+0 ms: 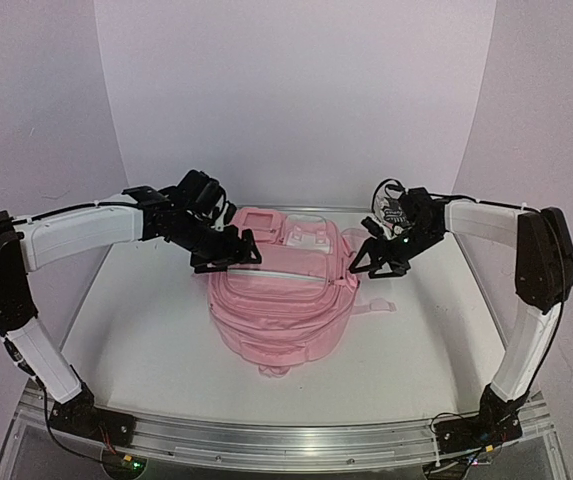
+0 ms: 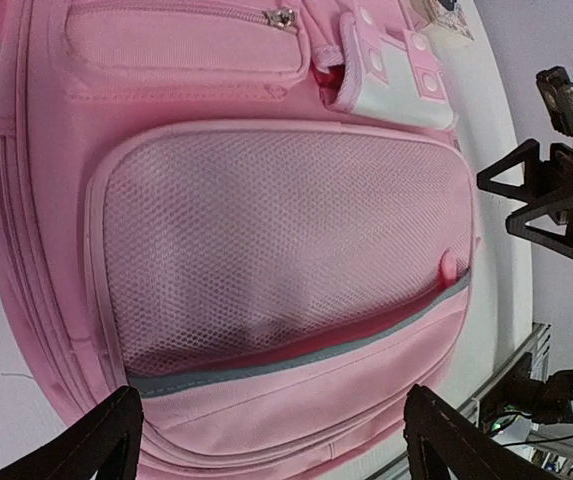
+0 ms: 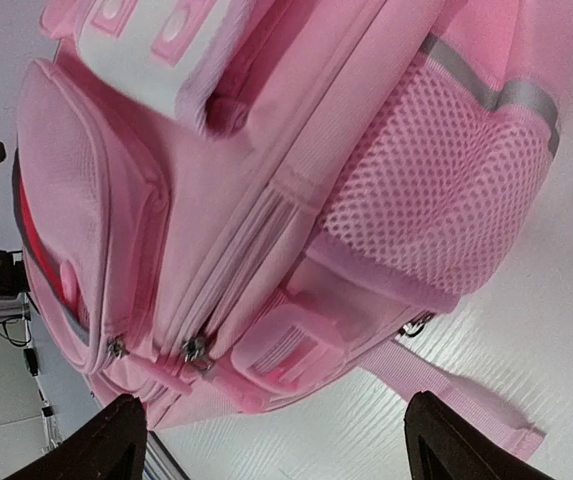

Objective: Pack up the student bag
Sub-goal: Zip the student bag at the center of the board.

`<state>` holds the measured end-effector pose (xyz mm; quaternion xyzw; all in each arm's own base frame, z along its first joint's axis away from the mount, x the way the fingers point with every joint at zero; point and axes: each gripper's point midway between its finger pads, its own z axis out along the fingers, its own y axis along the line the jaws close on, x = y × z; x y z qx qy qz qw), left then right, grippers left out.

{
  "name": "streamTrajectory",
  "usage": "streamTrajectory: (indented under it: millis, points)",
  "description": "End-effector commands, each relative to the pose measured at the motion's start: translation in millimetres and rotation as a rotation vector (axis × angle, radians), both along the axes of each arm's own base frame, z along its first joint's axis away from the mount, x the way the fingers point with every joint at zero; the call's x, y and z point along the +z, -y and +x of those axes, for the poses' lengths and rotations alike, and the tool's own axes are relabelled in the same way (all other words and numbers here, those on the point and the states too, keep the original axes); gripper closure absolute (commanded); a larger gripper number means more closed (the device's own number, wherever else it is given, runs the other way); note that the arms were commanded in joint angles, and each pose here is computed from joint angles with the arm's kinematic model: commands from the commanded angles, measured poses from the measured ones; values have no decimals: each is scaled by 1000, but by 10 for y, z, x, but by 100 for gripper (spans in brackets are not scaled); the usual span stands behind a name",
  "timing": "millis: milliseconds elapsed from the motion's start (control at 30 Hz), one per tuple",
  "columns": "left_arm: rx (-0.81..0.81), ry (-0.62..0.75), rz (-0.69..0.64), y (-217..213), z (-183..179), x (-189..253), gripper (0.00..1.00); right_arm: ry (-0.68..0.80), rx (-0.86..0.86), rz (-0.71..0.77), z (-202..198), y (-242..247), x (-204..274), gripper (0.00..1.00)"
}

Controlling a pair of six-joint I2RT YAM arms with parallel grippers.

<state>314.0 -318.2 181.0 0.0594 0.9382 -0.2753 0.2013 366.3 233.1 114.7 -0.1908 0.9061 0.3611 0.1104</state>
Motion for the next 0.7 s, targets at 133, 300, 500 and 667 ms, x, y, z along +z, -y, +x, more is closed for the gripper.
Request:
streamTrajectory:
  millis: [133,300,500,667]
  points:
    - [17,-32,32,-158,-293,-58,14,156,183,-39,-300,104,90,19]
    - [-82,-90,99,-11,-562,-271,18,148,223,-48,-258,74,-61,25]
    - [-55,-130,131,106,-516,-493,19,100,225,-53,-126,-20,-273,29]
    - [-56,-124,126,348,-297,-597,21,93,225,-36,88,-122,-367,37]
